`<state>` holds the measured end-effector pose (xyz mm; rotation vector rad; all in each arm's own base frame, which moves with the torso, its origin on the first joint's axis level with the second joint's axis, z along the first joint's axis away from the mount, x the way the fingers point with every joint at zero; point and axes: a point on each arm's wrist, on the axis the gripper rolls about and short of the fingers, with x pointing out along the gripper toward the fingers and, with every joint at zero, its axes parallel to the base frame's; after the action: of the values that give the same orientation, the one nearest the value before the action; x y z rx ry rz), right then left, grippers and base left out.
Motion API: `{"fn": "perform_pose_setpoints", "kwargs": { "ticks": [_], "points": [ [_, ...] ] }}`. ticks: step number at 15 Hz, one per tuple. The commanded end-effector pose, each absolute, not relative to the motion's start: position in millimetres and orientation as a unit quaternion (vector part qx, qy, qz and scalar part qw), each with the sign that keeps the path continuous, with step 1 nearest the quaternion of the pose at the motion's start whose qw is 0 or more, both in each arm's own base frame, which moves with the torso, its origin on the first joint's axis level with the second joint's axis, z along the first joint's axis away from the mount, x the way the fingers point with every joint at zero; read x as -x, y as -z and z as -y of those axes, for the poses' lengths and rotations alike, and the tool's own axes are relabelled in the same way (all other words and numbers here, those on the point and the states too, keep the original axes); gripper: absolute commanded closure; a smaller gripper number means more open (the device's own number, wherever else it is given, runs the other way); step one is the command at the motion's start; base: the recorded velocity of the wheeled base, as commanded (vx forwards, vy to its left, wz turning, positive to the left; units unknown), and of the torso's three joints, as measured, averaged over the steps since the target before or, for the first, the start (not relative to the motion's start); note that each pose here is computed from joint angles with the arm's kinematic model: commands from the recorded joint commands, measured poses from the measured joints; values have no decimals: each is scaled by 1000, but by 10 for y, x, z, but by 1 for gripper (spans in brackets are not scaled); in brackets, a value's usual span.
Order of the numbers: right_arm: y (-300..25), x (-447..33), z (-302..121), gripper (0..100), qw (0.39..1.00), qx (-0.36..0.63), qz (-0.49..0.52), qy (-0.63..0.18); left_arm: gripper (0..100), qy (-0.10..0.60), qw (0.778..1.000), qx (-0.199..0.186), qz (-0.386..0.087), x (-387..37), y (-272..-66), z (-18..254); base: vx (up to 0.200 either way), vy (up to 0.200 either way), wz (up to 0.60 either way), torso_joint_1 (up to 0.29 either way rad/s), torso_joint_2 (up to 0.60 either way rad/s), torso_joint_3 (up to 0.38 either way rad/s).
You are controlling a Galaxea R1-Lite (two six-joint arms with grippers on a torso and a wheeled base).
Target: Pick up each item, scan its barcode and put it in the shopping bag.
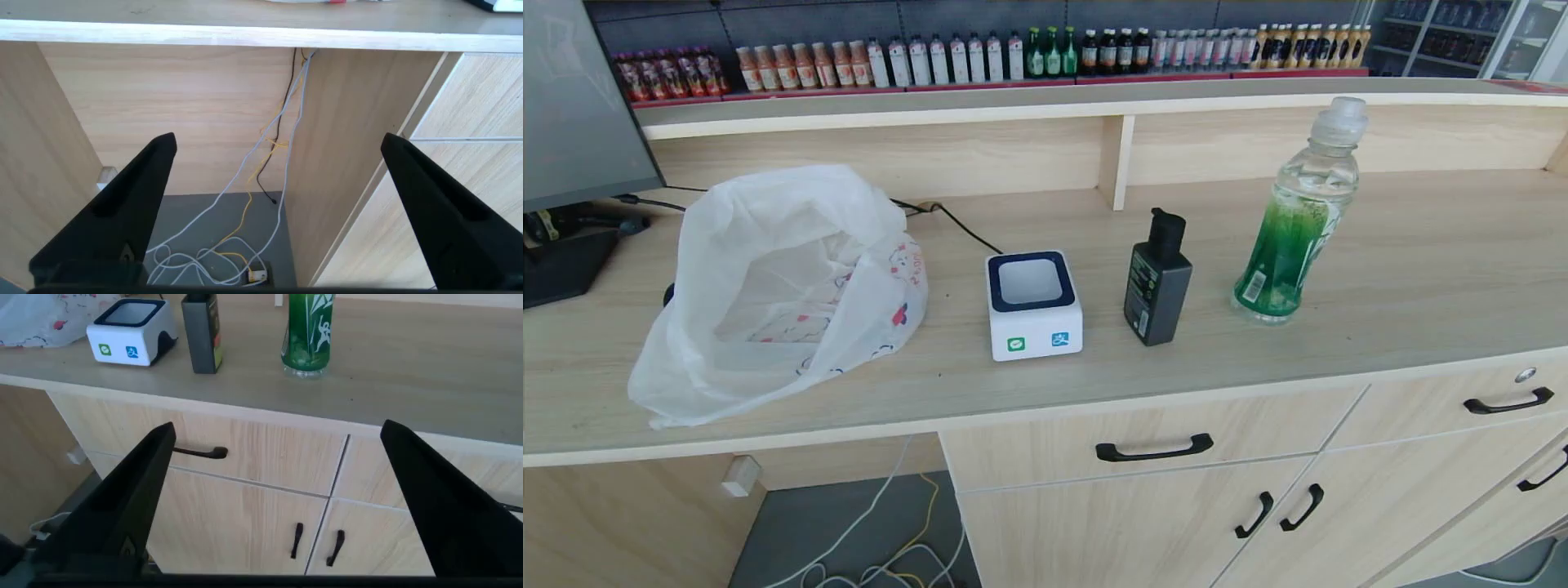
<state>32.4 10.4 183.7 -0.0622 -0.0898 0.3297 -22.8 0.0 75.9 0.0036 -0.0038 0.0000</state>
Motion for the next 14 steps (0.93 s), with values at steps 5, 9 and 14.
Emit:
{"fn": "perform_pose_setpoints", "kwargs": {
  "ticks": [5, 9, 14],
  "points": [
    [-2179, -1329, -502, 0, 976, 35, 74, -202, 0, 0, 1000, -2, 2, 228, -760, 0, 0, 0, 0, 0, 0, 0],
    [-2404, -1722, -761, 0, 968, 34, 111, -224, 0, 0, 1000, -2, 2, 228, -760, 0, 0, 0, 0, 0, 0, 0],
    [-2207, -1970, -1052, 0, 961, 46, 68, -263, 0, 0, 1000, -2, 2, 228, -760, 0, 0, 0, 0, 0, 0, 0]
  ]
}}
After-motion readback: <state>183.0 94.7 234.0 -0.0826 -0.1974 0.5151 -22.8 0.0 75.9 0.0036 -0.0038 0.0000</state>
